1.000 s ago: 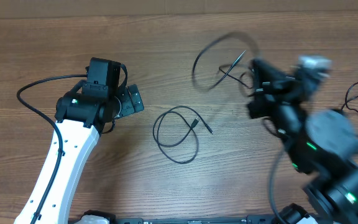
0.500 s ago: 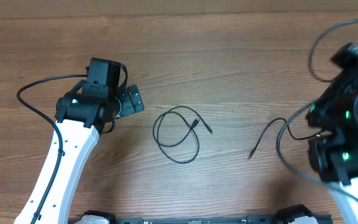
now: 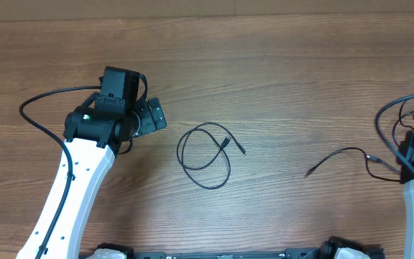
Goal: Untangle cables
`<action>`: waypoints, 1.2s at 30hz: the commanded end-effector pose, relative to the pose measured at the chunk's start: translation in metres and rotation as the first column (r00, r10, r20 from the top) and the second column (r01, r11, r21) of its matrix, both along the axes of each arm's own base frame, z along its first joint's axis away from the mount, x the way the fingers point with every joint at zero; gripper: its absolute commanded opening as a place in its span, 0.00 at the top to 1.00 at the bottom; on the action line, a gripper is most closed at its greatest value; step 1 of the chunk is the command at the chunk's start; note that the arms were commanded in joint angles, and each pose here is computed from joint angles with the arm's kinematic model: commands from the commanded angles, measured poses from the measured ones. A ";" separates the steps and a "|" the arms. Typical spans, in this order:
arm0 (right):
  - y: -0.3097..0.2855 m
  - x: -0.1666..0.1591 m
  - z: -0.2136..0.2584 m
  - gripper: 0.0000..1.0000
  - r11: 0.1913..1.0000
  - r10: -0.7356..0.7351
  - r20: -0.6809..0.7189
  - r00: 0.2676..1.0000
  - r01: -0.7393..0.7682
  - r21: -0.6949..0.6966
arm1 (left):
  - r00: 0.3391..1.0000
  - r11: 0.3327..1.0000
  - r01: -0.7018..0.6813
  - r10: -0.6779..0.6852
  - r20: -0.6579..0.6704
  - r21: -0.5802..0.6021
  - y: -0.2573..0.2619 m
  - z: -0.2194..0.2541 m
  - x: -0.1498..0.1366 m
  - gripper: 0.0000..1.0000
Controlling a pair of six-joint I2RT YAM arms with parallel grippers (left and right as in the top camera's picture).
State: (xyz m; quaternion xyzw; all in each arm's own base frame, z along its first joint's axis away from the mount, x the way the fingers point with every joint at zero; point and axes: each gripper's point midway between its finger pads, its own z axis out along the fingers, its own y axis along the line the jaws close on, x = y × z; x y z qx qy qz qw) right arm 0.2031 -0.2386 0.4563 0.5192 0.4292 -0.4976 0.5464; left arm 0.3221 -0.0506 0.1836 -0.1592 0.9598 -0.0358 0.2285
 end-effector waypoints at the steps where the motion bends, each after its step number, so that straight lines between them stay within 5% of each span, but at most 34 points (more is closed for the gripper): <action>1: -0.033 -0.006 -0.018 0.96 0.993 -0.113 0.002 0.994 0.113 0.020 | 0.999 1.000 0.018 -0.018 0.029 0.001 0.000 0.009 0.002 0.00; 5: -0.062 0.003 -0.059 0.96 0.989 -0.123 -0.002 0.992 0.122 0.086 | 0.999 1.000 0.018 -0.018 0.029 0.001 0.000 0.009 0.002 0.00; 8: -0.077 0.038 -0.132 0.96 0.950 0.074 0.080 0.994 -0.094 0.298 | 0.999 1.000 0.018 -0.018 0.029 0.001 0.000 0.009 0.002 0.00; 13: -0.090 0.042 -0.276 0.96 0.662 0.029 0.242 0.970 -0.200 0.722 | 0.999 1.000 0.018 -0.018 0.029 0.001 0.000 0.009 0.002 0.00; 14: -0.089 0.036 -0.318 0.96 0.533 -0.028 0.263 0.964 -0.209 0.820 | 0.999 1.000 0.017 -0.017 0.029 0.001 0.000 0.009 0.002 0.00; 16: -0.088 0.035 -0.354 0.34 0.383 -0.018 0.290 0.957 -0.261 0.886 | 0.999 1.000 0.018 -0.018 0.029 0.001 0.000 0.009 0.002 0.00; 17: -0.088 0.038 -0.355 0.09 0.371 0.056 0.275 0.960 -0.276 0.887 | 0.999 1.000 0.018 -0.018 0.029 0.001 0.000 0.009 0.002 0.00; 18: -0.089 0.039 -0.354 0.00 0.374 0.103 0.255 0.961 -0.275 0.886 | 0.999 1.000 0.017 -0.017 0.029 0.001 0.000 0.009 0.002 0.00; 24: -0.075 0.052 -0.344 0.00 0.322 0.211 0.288 0.934 -0.345 0.882 | 0.999 1.000 0.017 -0.017 0.029 0.001 0.000 0.009 0.002 0.00; 31: -0.055 0.035 -0.266 0.00 0.475 0.283 0.237 0.930 -0.350 0.807 | 0.999 1.000 0.018 -0.018 0.029 0.001 0.000 0.009 0.002 0.00; 34: -0.027 0.042 -0.249 0.00 0.451 0.365 0.246 0.898 -0.402 0.797 | 0.999 1.000 0.018 -0.018 0.029 0.001 0.000 0.009 0.002 0.00; 36: 0.004 0.070 -0.245 0.00 0.351 0.533 0.269 0.802 -0.499 0.792 | 0.999 1.000 0.018 -0.018 0.029 0.001 0.000 0.009 0.002 0.00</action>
